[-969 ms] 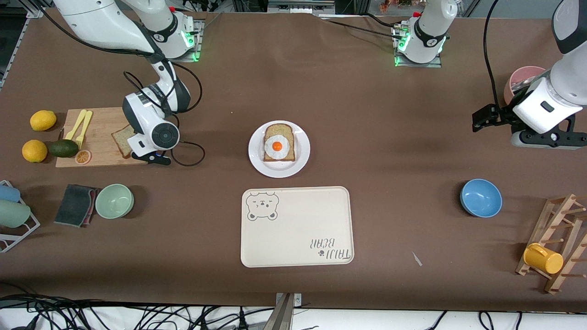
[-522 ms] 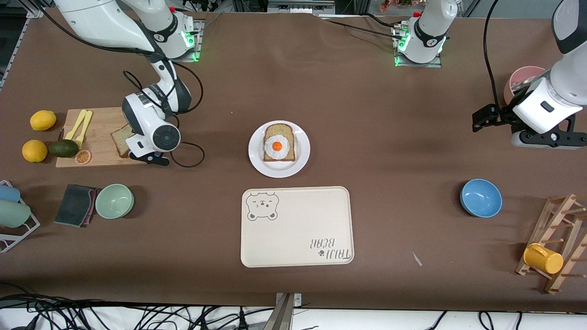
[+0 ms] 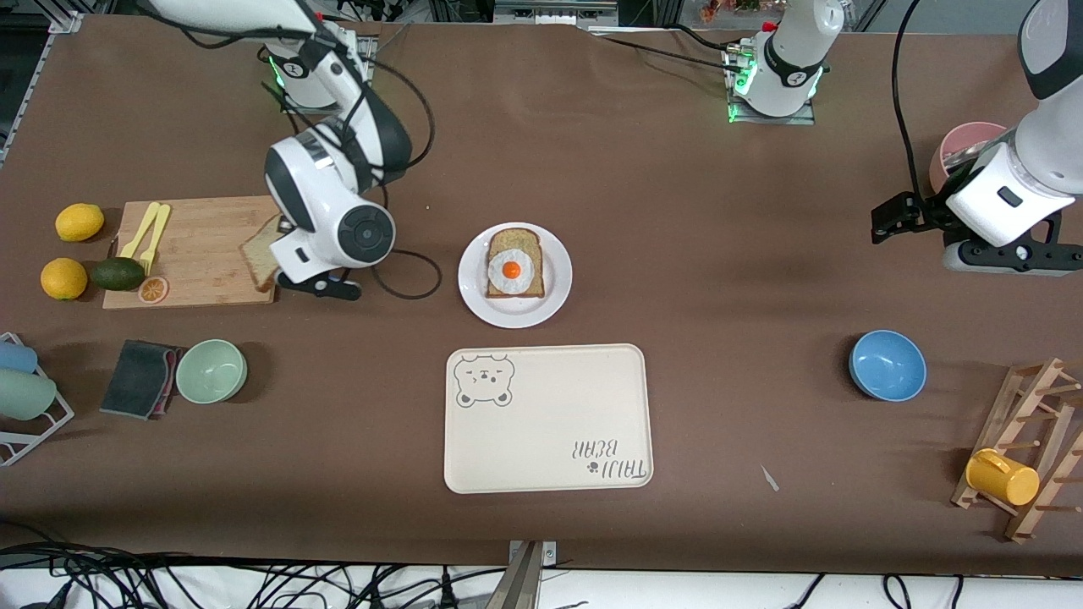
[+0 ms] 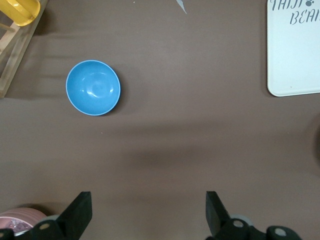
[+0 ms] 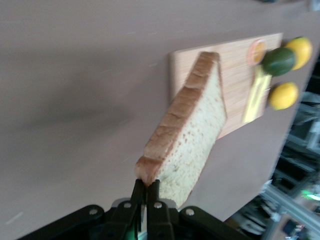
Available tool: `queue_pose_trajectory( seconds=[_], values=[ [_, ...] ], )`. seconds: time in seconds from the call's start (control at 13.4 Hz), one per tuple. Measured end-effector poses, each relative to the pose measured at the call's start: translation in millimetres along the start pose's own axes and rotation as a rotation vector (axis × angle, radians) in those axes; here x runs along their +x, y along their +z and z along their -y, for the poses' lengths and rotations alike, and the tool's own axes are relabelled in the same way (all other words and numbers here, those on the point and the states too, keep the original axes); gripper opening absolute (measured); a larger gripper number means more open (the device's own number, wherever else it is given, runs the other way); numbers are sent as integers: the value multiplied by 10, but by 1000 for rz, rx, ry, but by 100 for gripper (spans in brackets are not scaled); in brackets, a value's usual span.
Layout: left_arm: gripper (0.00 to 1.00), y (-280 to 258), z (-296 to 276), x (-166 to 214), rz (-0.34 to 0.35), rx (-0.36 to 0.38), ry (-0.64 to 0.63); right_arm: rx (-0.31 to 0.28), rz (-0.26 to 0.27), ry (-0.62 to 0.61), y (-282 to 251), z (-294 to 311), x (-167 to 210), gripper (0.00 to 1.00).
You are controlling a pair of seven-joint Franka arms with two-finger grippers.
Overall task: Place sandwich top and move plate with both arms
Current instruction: 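Carry the bread slice with the right gripper over the egg toast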
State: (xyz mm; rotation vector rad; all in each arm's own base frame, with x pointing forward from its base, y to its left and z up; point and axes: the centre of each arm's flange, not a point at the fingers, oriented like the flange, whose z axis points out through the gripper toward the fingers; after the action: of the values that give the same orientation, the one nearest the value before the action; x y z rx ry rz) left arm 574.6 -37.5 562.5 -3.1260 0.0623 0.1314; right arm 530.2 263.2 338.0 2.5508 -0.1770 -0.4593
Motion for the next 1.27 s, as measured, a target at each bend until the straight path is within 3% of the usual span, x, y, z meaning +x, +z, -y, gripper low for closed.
queue_pose_trajectory(
  seconds=[0.22, 0.52, 0.67, 0.97, 1.12, 1.27],
  values=[
    [100, -3, 0, 0, -1, 0, 0, 97, 11, 66, -562, 518, -195, 5],
    [100, -4, 0, 0, -1, 0, 0, 221, 60, 152, -815, 1368, -242, 5],
    [100, -4, 0, 0, -1, 0, 0, 304, 56, 151, -979, 1685, -326, 5],
    [100, -4, -1, 0, -1, 0, 0, 409, -63, 44, -1298, 2124, -733, 5],
    [100, -4, -2, 0, -1, 0, 0, 366, -163, -61, -1334, 2275, -933, 5],
    [100, -4, -2, 0, -1, 0, 0, 302, -225, -160, -1287, 2424, -1119, 5]
  ],
)
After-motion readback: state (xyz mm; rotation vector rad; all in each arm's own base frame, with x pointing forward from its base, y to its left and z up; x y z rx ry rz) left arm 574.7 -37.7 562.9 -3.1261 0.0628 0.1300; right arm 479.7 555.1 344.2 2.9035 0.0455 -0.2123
